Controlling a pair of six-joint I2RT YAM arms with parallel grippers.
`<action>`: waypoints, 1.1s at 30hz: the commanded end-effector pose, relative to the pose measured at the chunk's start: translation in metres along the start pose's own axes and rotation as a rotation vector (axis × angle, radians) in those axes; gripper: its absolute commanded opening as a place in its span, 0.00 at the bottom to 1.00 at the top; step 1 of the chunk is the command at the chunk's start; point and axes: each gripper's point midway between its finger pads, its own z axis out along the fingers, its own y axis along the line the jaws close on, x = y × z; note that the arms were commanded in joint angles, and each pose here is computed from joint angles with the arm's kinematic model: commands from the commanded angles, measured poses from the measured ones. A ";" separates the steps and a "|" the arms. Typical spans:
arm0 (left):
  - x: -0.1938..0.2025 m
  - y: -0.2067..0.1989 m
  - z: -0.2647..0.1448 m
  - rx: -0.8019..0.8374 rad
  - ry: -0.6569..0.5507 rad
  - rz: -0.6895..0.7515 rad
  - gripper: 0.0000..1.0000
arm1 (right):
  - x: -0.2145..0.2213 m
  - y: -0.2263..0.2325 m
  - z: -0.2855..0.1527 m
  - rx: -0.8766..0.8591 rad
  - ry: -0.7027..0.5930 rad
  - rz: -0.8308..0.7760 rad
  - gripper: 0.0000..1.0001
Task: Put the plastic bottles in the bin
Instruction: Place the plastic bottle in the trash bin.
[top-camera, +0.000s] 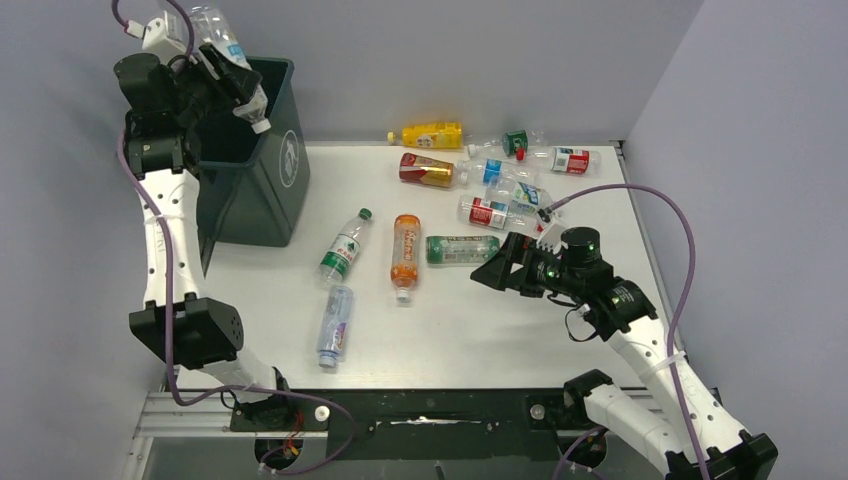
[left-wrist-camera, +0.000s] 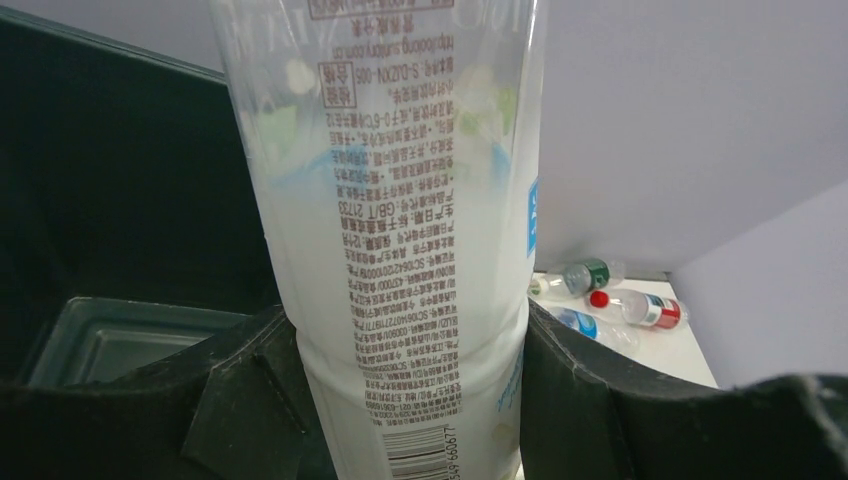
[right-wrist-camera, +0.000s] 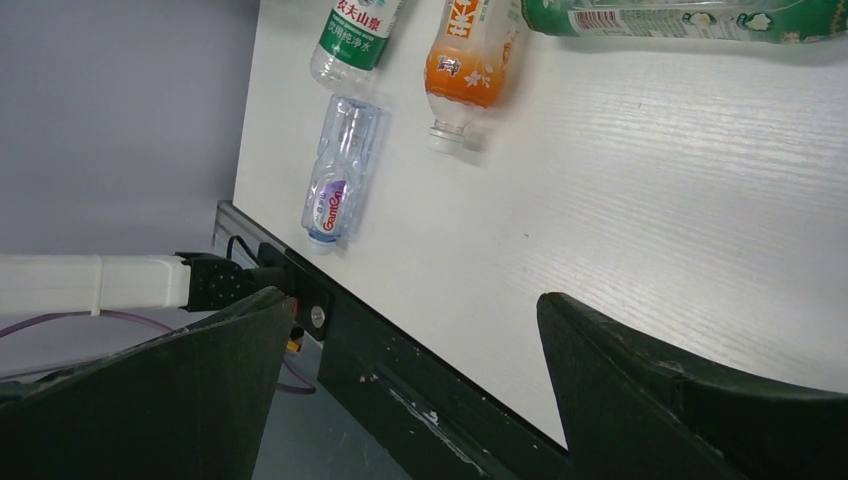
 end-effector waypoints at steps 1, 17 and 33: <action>-0.050 0.011 0.000 -0.015 -0.159 0.024 0.52 | -0.004 0.006 0.003 -0.040 -0.011 -0.004 0.98; -0.052 0.083 0.002 -0.287 -0.113 0.059 0.83 | -0.024 -0.036 0.019 0.186 -0.024 -0.073 0.98; -0.026 0.007 -0.020 -0.181 -0.064 0.025 0.86 | -0.163 -0.130 0.029 0.456 -0.199 -0.060 0.93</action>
